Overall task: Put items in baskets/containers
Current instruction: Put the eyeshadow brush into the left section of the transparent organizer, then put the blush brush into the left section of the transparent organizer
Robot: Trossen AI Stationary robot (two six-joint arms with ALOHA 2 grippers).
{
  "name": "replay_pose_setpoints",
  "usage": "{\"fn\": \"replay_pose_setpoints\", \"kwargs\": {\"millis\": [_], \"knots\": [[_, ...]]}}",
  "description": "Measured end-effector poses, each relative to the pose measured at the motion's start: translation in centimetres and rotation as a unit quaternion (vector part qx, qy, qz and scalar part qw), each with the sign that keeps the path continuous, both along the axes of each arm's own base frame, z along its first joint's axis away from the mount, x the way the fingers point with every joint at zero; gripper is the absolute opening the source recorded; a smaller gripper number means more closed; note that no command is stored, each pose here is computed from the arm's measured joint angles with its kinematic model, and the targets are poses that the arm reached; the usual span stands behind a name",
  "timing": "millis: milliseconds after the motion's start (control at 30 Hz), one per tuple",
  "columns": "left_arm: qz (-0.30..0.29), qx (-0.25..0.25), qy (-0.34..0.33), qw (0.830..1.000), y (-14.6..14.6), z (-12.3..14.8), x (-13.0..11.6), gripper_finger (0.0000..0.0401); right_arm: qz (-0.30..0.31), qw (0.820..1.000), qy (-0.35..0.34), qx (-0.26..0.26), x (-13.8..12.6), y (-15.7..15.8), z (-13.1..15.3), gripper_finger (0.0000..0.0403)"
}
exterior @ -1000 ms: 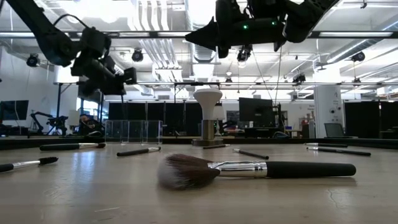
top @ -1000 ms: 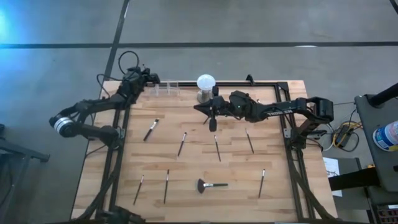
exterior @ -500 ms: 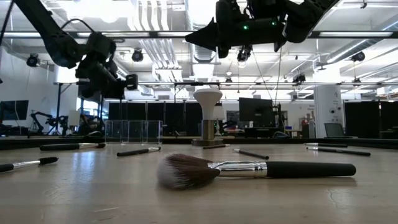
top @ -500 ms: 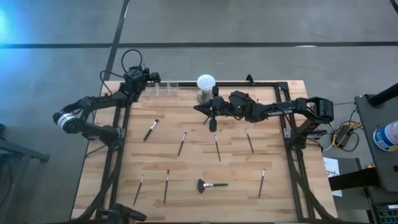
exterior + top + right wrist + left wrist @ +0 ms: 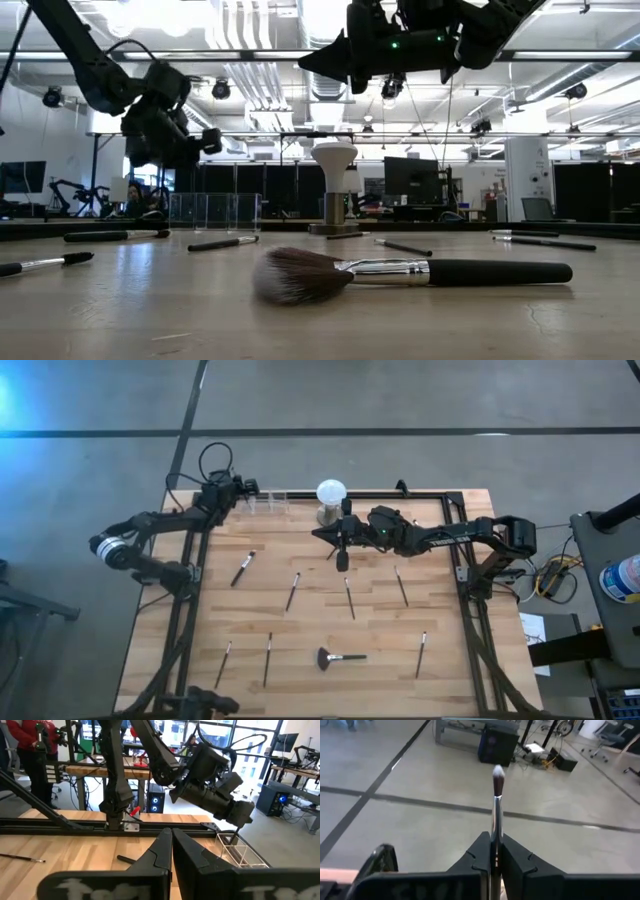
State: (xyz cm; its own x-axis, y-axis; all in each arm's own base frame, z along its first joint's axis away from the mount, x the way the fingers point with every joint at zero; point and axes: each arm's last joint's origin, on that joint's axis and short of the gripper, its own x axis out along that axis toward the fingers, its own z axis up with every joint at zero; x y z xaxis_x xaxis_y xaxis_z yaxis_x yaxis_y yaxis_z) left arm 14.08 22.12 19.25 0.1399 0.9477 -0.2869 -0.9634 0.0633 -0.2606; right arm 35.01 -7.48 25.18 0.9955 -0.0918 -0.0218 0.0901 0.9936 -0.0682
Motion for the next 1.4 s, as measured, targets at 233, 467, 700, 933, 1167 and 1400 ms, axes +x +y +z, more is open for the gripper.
{"fn": "replay_pose_setpoints", "kwargs": {"millis": [233,467,700,933,1167,1400], "knots": [[0.003,-0.008,-0.005,1.000,0.2,-0.5,0.1,0.0032,0.000,1.000,0.003,0.000,0.0,0.0,-0.1,0.0008],[0.003,-0.010,-0.004,1.000,0.1,-0.6,0.1,0.0040,0.000,1.000,0.004,-0.003,0.0,0.0,-0.1,0.0008],[-0.009,-0.003,0.016,1.000,-0.2,0.0,-0.1,0.0060,0.000,1.000,0.008,-0.002,0.0,0.0,-0.2,0.0008],[-0.014,-0.011,0.047,0.999,-0.2,0.9,-0.4,0.0025,0.000,1.000,0.008,-0.002,0.0,0.0,-0.2,0.0008],[-0.089,-0.014,0.087,0.992,-1.9,3.6,-0.4,0.0001,0.000,1.000,0.014,-0.004,0.0,0.0,-0.3,0.0008],[-0.204,-0.032,0.116,0.971,-7.5,5.3,0.2,0.0000,-0.009,0.999,0.046,-0.007,-0.3,-0.8,-0.8,0.0008]]}}
